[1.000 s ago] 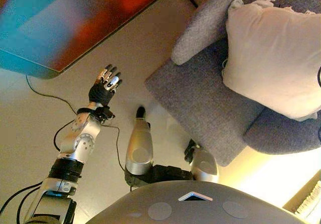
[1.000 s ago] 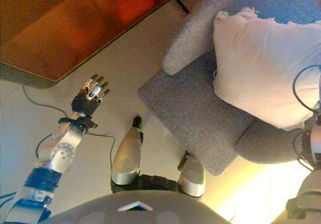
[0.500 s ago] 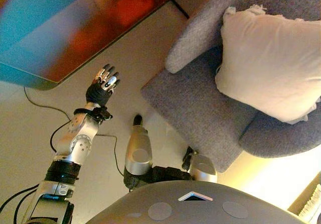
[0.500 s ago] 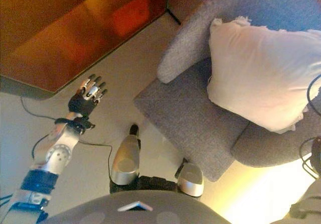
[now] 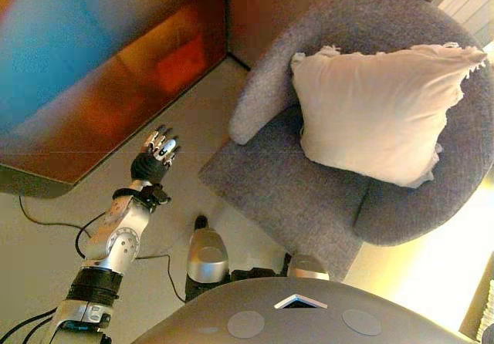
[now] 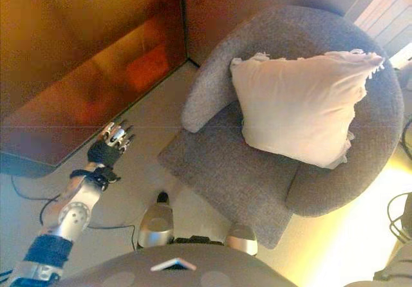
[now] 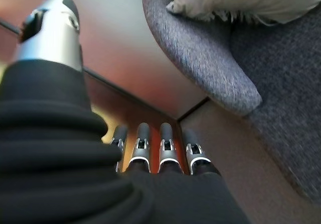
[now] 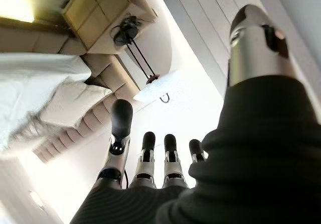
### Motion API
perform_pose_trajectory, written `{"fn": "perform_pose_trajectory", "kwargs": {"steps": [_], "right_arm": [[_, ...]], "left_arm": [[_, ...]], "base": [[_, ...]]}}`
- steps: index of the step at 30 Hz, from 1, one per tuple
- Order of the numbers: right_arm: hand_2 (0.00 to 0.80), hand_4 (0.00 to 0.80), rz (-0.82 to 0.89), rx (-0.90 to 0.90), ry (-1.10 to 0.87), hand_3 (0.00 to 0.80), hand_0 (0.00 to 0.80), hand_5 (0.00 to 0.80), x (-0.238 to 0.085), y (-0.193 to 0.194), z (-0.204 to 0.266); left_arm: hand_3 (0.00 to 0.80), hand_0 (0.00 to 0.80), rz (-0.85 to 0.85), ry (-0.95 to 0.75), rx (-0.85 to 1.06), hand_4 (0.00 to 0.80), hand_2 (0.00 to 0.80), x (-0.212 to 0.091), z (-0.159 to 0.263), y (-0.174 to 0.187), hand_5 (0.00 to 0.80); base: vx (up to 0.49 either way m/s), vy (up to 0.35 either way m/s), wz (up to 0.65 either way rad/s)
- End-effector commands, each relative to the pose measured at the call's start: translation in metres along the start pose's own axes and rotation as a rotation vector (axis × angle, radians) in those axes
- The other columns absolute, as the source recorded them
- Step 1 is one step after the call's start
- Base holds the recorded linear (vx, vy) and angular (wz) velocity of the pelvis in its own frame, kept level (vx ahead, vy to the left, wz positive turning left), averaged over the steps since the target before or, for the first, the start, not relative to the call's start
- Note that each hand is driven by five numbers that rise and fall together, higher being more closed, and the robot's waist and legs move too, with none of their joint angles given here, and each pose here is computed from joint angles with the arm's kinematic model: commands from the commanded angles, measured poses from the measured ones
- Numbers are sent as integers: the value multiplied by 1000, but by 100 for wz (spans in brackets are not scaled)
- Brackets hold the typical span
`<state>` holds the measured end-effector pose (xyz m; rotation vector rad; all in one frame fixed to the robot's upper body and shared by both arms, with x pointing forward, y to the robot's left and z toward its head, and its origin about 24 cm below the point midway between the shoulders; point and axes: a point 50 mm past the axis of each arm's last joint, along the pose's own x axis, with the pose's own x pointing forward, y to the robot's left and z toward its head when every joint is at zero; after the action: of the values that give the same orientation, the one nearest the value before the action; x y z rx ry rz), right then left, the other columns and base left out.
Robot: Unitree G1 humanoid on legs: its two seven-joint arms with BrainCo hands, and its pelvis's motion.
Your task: Pick up the cushion and take it to the sofa
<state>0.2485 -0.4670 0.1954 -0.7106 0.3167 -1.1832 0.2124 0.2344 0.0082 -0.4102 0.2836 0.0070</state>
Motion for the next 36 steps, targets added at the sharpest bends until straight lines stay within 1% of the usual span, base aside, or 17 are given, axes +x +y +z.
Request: {"fn": "perform_pose_trajectory", "kwargs": {"steps": [1, 4, 10, 14, 16, 22, 25, 27, 31, 33, 35, 36], "right_arm": [[0, 0, 17, 104, -205, 0, 0, 0, -5, -8, 34], [0, 0, 112, 175, -275, 0, 0, 0, -21, 11, 37], [0, 0, 196, 296, -373, 0, 0, 0, -51, 37, 34], [0, 0, 307, 458, -390, 0, 0, 0, -84, 61, 25], [0, 0, 348, 495, -393, 0, 0, 0, -97, 67, 18], [0, 0, 405, 608, -330, 0, 0, 0, -127, 84, -13], [0, 0, 553, 741, -302, 0, 0, 0, -153, 97, -22], [0, 0, 640, 772, -304, 0, 0, 0, -168, 105, -27], [0, 0, 879, 947, -198, 0, 0, 0, -203, 124, -38], [0, 0, 944, 986, -167, 0, 0, 0, -218, 132, -43], [0, 0, 1030, 1110, -21, 0, 0, 0, -241, 144, -52], [0, 0, 1066, 1141, 22, 0, 0, 0, -251, 148, -57]], "left_arm": [[0, 0, -98, -67, -71, 0, 0, 4, 3, -24, 0], [0, 0, -104, -69, -79, 0, 0, 2, 0, -25, 0], [0, 0, -106, -78, -94, 0, 0, 1, -3, -25, 0], [0, 0, -95, -103, -112, 0, 0, 1, -4, -25, 0], [0, 0, -88, -112, -117, 0, 0, 1, -3, -25, 0], [0, 0, -73, -136, -131, 0, 0, 1, -6, -23, 0], [0, 0, -70, -145, -133, 0, 0, 0, -8, -24, 0], [0, 0, -63, -152, -131, 0, 0, 0, -8, -23, 0], [0, 0, -35, -183, -115, 0, 0, 1, -8, -23, 0], [0, 0, -7, -189, -100, 0, 0, 3, -10, -22, 0], [0, 0, 23, -193, -81, 0, 0, 5, -12, -23, 0], [0, 0, 27, -197, -92, 0, 0, 6, -13, -24, 0]], "base": [[39, 27, -11], [31, 20, -7], [3, 8, -2], [-15, 32, -9], [-21, 33, -9], [-17, 22, -9], [-49, 26, -10], [-61, 21, -10], [-77, 18, -14], [-94, 20, -5], [-109, 33, -7], [-112, 52, -11]]}}
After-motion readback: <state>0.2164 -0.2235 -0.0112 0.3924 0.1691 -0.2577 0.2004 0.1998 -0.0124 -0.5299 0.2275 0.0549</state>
